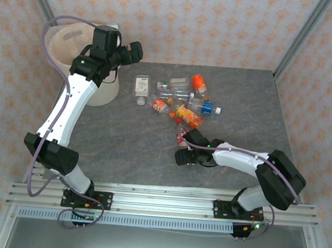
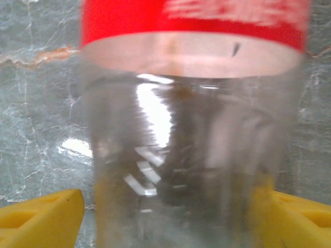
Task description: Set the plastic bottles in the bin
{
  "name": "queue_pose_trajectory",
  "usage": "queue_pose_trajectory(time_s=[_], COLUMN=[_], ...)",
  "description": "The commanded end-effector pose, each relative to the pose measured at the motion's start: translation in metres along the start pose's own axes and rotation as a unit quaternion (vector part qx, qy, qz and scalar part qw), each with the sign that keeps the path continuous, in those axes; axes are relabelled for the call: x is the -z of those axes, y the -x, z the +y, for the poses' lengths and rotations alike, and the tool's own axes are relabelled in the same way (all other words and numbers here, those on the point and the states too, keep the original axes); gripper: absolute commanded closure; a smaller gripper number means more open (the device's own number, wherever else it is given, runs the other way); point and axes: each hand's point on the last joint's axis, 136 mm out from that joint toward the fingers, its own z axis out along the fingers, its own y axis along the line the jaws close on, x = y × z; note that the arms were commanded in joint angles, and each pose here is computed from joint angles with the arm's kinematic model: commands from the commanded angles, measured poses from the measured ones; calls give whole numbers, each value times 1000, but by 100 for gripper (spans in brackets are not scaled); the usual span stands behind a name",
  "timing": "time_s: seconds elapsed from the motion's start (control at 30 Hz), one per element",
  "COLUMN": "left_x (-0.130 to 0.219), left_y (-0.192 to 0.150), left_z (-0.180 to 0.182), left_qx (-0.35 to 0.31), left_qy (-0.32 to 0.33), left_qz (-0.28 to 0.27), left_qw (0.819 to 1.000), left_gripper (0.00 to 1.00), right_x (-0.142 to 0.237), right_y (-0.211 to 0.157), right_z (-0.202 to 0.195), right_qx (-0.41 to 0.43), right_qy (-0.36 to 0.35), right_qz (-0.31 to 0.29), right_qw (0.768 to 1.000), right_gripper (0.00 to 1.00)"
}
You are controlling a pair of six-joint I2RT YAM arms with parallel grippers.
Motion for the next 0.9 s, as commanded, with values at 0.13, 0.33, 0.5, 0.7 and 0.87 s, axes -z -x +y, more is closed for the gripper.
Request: queue_pose_trajectory(time_s=[0.13, 0.33, 0.5, 0.7, 0.87], left_x=[1, -4, 0, 8, 15], left_y=[0, -9, -31, -71, -110], left_z=[-22, -37, -62, -96, -123], left_qx=[9, 24, 3, 7, 6], left_qy=[-63, -95, -132, -183, -233], left_qz=[14, 37, 65, 98, 136], left_qw=[998, 994, 989, 978, 963], left_gripper=[0, 0, 0, 0, 0], right_x=[7, 35, 59, 86, 109], right_y=[9, 41, 68, 96, 113], right_z=[-17, -11, -12, 4, 11], right_qx=[24, 55, 49, 23, 17], right_qy=[-62, -57, -65, 13, 64], right_qz=[-29, -107, -166, -221, -261], right_qw=[997, 991, 983, 975, 963], right_gripper=[30, 46, 53, 57, 57])
